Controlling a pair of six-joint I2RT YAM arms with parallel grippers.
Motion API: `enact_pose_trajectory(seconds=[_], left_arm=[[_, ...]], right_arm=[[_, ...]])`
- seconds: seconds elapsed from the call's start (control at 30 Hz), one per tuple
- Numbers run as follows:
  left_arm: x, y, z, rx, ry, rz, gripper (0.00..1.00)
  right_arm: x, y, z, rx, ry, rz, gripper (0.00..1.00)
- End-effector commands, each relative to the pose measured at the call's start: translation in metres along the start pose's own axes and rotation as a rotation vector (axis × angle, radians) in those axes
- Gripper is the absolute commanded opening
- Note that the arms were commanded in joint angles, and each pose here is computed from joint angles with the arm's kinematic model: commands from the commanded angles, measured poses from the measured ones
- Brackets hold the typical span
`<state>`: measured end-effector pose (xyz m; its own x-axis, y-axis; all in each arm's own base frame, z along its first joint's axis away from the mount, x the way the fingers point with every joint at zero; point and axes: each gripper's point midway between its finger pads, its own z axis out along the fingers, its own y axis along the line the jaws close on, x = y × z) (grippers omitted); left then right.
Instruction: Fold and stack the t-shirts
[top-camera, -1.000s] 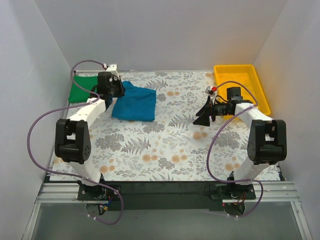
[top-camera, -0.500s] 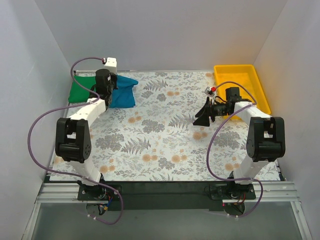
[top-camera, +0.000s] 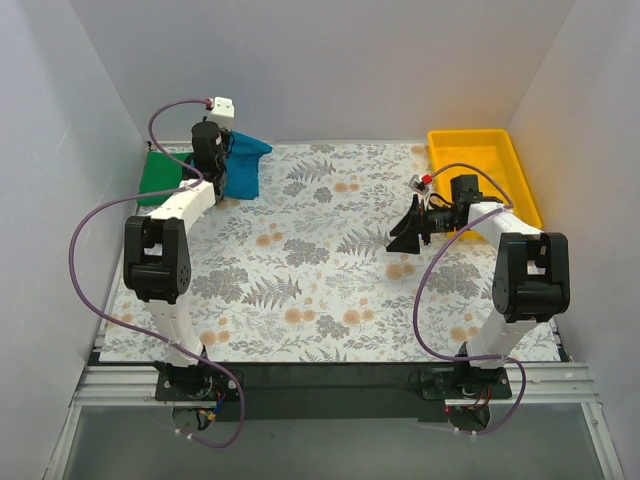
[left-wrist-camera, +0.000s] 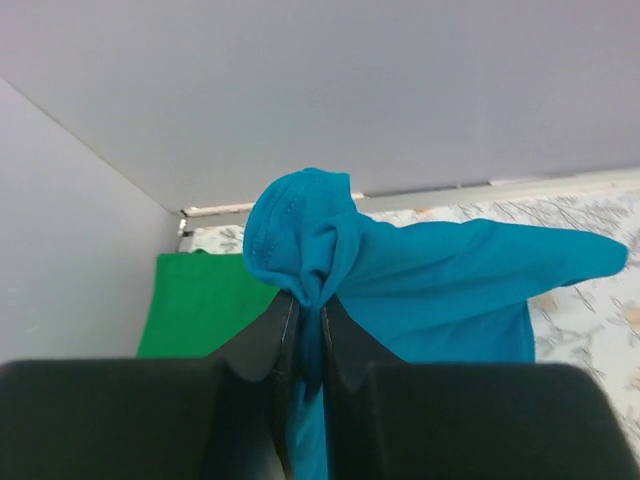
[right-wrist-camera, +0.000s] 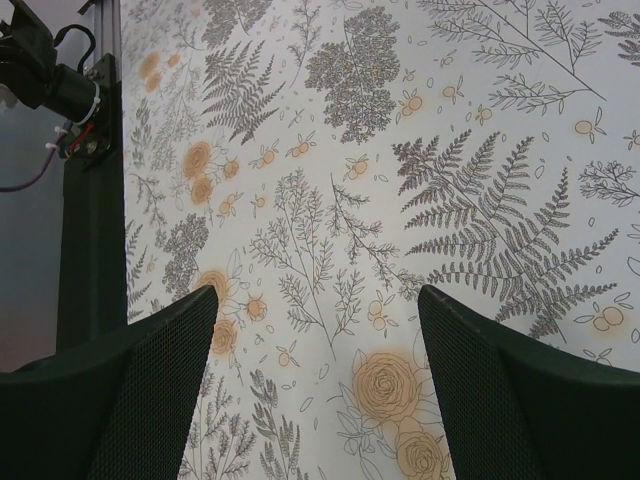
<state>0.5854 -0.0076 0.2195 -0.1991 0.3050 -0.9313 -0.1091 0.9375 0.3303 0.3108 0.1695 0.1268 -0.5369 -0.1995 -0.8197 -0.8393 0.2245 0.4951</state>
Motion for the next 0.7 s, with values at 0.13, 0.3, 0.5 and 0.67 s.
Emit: enact_pose_trajectory(seconds=[0.13, 0.3, 0.5, 0.67], left_arm=[[-0.049, 0.055, 0.004, -0.193, -0.123, -0.010, 0.00], [-0.049, 0.061, 0.001, -0.210, -0.128, 0.004, 0.00], [-0.045, 0.067, 0.002, -0.205, -0.123, -0.014, 0.00], [-0.048, 0.061, 0.001, -0.166, -0.123, -0.029, 0.00]], right_arm=[[-0.011, -0.001, -0.001, -0.030, -0.021, -0.016, 0.87], [-0.010, -0.002, 0.000, -0.033, -0.020, -0.015, 0.86], [-0.009, -0.002, 0.000, -0.032, -0.017, -0.014, 0.86], [-0.009, -0.002, 0.000, -0.034, -0.015, -0.013, 0.86]])
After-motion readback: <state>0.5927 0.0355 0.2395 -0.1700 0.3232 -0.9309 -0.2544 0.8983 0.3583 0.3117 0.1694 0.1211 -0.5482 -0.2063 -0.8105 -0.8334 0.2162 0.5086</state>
